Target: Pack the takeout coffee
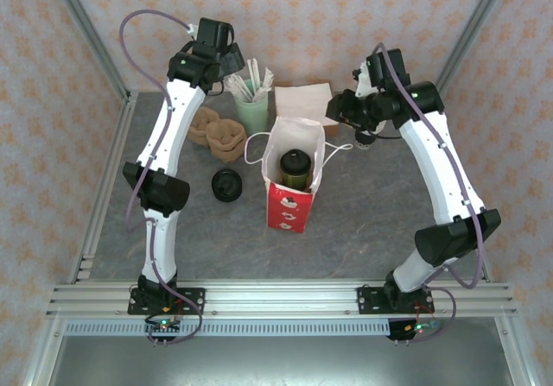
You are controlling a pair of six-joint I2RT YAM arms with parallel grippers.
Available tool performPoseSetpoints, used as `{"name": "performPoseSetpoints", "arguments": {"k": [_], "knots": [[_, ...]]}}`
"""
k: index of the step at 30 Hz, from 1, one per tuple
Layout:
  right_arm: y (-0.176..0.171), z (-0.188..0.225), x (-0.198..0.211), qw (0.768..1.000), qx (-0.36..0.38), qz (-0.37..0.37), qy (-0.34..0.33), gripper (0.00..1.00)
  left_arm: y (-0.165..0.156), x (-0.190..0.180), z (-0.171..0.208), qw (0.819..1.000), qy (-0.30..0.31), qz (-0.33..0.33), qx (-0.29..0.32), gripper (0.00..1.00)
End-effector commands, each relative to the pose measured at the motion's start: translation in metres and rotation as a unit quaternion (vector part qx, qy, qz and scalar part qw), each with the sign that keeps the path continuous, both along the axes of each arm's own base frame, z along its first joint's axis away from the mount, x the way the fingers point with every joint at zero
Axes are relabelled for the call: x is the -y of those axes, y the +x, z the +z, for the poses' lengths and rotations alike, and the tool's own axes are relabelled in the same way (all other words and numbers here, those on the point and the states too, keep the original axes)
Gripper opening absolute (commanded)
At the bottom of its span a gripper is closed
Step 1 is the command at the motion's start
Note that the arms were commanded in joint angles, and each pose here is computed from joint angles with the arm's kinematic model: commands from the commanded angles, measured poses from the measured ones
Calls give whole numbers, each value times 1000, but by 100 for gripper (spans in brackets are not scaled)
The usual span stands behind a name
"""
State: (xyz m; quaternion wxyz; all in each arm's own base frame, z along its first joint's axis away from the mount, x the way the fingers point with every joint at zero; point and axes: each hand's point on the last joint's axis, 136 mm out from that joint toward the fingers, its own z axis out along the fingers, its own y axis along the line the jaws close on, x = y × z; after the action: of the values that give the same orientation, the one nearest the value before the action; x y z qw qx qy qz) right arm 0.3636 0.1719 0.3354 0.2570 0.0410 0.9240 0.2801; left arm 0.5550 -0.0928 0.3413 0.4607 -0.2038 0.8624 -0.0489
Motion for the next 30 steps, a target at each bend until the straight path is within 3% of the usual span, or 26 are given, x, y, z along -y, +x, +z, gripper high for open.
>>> {"name": "performPoseSetpoints", "arguments": {"k": [1, 6, 15, 25, 30], "knots": [[10, 12, 1, 999, 39, -21, 13, 39, 3, -7, -2, 1000, 10, 12, 3, 72], [12, 16, 6, 998, 45, -44, 19, 36, -5, -1, -14, 1000, -7, 2, -22, 62], [-7, 3, 8, 997, 44, -58, 40, 31, -31, 0, -47, 996, -33, 4, -80, 58], [-22, -15, 15, 996, 54, -62, 30, 31, -28, 53, -63, 988, -61, -112, -86, 58], [-24, -13, 14, 996, 67, -55, 32, 31, -21, 53, -72, 988, -53, -107, -99, 55]]}}
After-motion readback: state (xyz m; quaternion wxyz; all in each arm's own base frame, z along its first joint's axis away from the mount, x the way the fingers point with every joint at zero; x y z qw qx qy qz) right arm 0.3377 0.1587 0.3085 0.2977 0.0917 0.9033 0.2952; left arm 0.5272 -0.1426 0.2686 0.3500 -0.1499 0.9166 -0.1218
